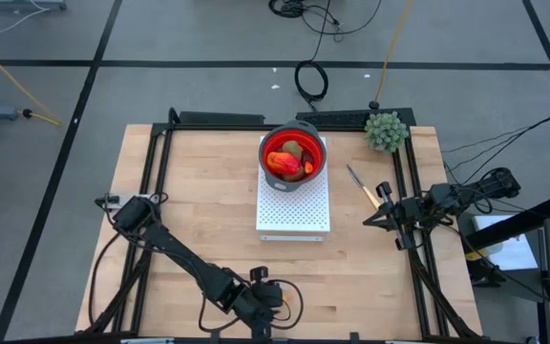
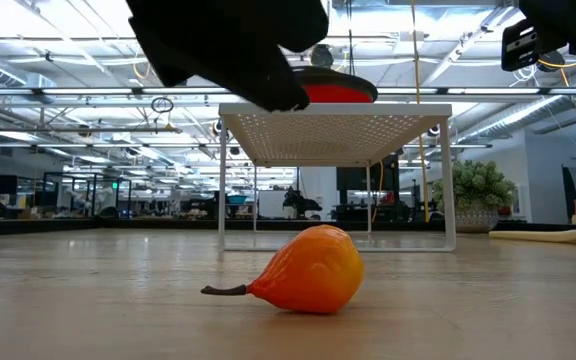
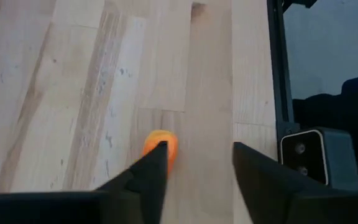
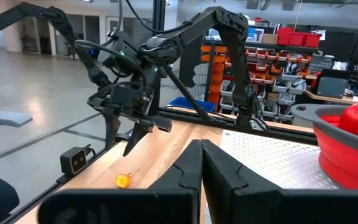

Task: Pick & Place Fruit
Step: Put the orange pear into the red strainer bowl

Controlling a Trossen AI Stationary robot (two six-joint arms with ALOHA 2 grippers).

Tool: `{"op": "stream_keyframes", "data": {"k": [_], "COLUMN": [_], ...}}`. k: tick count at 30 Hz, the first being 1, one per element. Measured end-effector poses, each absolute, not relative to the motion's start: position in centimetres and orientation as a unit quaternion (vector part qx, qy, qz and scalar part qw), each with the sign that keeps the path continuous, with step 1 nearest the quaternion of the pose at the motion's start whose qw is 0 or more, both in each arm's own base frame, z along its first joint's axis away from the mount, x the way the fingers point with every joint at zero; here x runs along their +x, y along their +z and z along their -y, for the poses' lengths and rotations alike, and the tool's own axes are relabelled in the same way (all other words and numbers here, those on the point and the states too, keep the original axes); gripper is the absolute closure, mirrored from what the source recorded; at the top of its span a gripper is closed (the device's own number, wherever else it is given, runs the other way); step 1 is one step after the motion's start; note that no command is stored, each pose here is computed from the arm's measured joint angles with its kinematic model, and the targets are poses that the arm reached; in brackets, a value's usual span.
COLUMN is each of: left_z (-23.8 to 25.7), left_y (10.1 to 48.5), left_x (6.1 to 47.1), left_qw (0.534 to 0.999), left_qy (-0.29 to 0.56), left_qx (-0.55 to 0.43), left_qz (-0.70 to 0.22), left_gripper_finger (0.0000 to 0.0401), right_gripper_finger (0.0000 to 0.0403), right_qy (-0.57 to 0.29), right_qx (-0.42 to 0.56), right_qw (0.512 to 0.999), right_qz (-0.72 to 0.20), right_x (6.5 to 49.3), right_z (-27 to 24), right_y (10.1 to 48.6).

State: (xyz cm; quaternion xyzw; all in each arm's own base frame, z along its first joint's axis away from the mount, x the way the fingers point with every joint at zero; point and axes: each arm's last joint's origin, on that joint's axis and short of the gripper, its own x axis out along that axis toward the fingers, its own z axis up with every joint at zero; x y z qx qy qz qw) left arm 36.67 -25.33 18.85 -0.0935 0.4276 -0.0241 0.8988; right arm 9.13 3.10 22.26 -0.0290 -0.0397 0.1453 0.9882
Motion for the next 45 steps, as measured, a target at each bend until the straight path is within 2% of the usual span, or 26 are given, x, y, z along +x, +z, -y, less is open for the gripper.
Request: {"op": "stream_keyframes", "data": {"k": [5,10,29,33,45], "left_z": [25.4,25.4,23.9,23.9,23.9], "left_y": [17.7,15.9,13.3,12.9,12.8], "left_x": [37.1,37.8,38.8,38.8,38.8], "left_qw": [0.899,0.897,0.878,0.877,0.877], "left_qy": [-0.021,-0.03,-0.009,-0.006,-0.011], "left_qx": [-0.086,-0.076,-0.066,-0.06,-0.052], "left_qz": [-0.43,-0.435,-0.474,-0.476,-0.478], "left_gripper_finger": [0.016,0.0129,0.0119,0.0139,0.0279], "right_gripper_finger": [0.0403,0.0403,0.0403,0.0403,0.0403], "right_qy": [0.145,0.145,0.145,0.145,0.145], "right_qx": [-0.029,-0.029,-0.03,-0.03,-0.03], "right_qw": [0.988,0.988,0.988,0.988,0.988], "right_qz": [0.04,0.039,0.037,0.037,0.037], "right_x": [9.1,9.1,9.1,9.1,9.1], "right_z": [-3.1,-3.1,-3.1,-3.1,-3.1], "right_y": [22.3,22.3,22.2,22.2,22.2]}}
